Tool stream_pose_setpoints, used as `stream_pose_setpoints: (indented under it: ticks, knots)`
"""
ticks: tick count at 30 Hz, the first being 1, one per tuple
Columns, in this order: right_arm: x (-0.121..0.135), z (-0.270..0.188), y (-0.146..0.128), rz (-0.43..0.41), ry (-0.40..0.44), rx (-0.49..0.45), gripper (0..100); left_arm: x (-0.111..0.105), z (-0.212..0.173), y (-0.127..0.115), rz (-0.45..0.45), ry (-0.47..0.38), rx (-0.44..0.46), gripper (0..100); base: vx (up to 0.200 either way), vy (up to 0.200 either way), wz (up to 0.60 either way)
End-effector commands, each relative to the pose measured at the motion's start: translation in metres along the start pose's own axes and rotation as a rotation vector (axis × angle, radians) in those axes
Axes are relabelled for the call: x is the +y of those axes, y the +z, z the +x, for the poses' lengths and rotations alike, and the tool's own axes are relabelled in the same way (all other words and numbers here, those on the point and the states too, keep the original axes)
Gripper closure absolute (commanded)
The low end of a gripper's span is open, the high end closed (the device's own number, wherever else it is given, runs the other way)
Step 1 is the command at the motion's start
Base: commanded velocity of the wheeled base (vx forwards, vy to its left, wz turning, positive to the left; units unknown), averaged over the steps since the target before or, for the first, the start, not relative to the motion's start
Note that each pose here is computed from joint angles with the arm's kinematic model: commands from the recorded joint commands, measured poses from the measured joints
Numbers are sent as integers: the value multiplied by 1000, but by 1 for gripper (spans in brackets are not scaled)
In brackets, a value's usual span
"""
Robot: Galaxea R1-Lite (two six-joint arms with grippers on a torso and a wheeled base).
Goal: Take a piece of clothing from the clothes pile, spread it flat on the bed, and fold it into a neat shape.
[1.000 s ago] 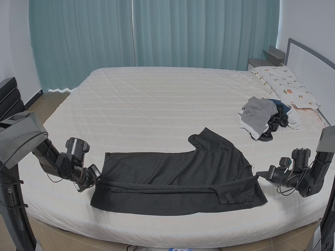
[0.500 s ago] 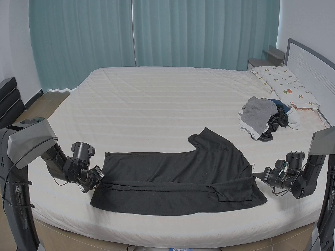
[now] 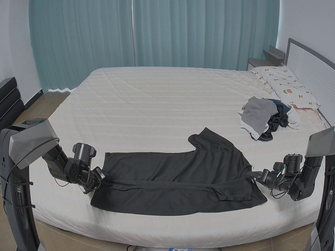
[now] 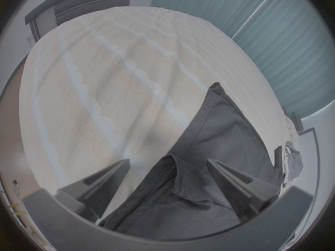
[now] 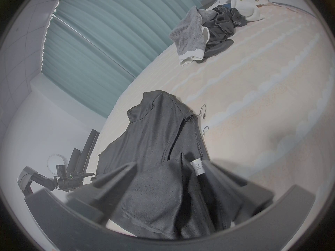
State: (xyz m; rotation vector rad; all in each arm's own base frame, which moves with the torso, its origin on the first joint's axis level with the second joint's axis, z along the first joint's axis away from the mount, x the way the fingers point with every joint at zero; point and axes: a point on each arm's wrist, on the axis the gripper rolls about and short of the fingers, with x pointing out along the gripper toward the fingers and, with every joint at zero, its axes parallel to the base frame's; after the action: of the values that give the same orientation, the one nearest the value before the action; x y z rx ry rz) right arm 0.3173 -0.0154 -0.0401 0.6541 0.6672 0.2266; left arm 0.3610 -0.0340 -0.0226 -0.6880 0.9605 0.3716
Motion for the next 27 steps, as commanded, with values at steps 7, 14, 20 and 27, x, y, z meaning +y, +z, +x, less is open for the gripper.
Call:
stream_pose_setpoints:
  ticks: [7, 14, 20, 27]
  knots:
    - [4, -18, 19, 91, 10, -82, 0, -4, -22, 13, -36, -38, -50, 0, 0, 0, 0]
    - [3, -19, 20, 94, 7, -84, 0, -5, -24, 14, -58, -60, -58, 0, 0, 0, 0]
    - [2, -19, 19, 96, 5, -80, 0, -6, -24, 15, -62, -70, -75, 0, 0, 0, 0]
    - [3, -18, 18, 96, 5, -78, 0, -5, -21, 14, -62, -64, -68, 0, 57, 0, 0]
